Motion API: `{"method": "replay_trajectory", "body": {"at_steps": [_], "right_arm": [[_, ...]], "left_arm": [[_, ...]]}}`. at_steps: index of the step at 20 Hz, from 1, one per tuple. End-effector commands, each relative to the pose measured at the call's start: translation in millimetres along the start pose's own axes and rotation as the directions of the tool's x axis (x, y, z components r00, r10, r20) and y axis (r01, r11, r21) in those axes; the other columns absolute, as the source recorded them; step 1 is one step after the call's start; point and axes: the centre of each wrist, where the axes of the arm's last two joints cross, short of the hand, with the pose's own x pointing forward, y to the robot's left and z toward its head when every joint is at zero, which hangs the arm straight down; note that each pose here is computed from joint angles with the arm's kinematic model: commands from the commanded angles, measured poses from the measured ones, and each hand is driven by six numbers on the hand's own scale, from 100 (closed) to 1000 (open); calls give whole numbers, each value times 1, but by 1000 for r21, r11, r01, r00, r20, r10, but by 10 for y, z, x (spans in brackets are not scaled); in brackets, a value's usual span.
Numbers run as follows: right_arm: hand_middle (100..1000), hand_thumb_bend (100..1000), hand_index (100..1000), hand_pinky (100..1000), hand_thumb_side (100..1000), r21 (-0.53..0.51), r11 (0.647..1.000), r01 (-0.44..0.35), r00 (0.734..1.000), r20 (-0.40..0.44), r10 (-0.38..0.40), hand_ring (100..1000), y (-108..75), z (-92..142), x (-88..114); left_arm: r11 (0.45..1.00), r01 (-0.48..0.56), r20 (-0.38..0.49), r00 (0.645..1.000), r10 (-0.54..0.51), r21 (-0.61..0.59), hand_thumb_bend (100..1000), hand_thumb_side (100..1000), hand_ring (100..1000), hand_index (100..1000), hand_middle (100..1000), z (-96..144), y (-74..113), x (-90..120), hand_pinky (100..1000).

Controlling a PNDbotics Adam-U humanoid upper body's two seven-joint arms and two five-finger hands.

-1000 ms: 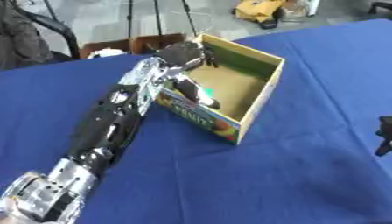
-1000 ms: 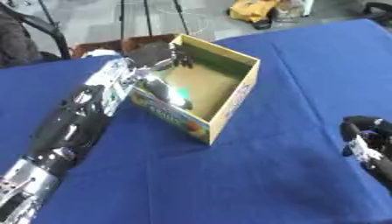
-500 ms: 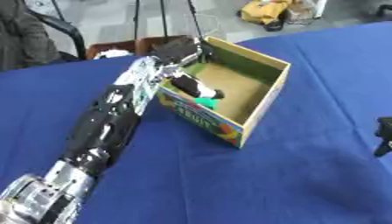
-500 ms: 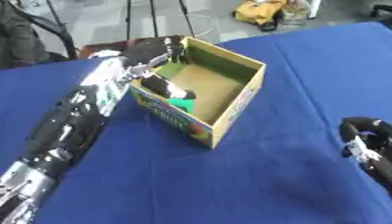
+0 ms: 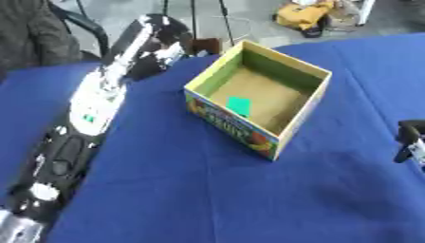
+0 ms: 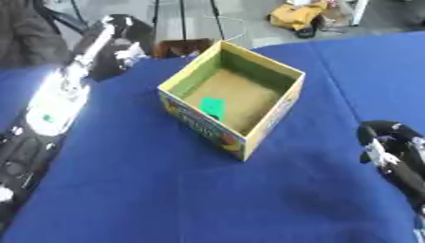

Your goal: Pick up objects on the table and place them in the box.

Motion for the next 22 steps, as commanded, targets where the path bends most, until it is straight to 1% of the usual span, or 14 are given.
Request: {"method": "replay_trajectory", "body": {"at_steps": [1,4,7,8,10,13,15,22], "right_arm": [[519,343,718,426,557,-20,1000,-9,1000,22,10,409,-67,-19,61],[520,342,720,427,557,-27,1000,-10,1000,19,10,410,-75,-10,56],[521,341,721,427,560,-30,1000,-8,1000,20,8,411,-74,-10,58],[521,342,721,427,560,-32,999,-8,1000,20,9,412,-77,-10,59],[522,341,722,428,561,-37,999,-8,1000,19,9,412,-81,-8,58],[523,340,723,428,565,-38,999,-5,1000,20,6,413,-74,-11,59],[523,337,723,428,564,-41,999,-3,1000,20,4,414,-73,-10,58],[523,338,723,428,565,-52,999,0,1000,24,2,415,-73,-15,65]], "left_arm": [[991,-99,32,995,97,85,485,940,623,739,595,155,149,175,636],[974,-173,-54,982,183,144,485,1000,623,740,595,438,64,54,635],[955,-225,-104,963,248,192,480,1000,622,741,594,621,-17,-30,634],[949,-241,-120,956,269,203,443,1000,621,740,592,673,-49,-56,632],[937,-273,-144,940,308,220,443,1000,621,740,591,760,-119,-99,632],[918,-308,-159,922,353,247,459,1000,620,740,591,856,-214,-142,632],[914,-320,-170,915,367,250,442,1000,620,739,591,900,-271,-167,633],[912,-331,-195,904,380,241,457,1000,620,738,590,991,-375,-217,634]]}}
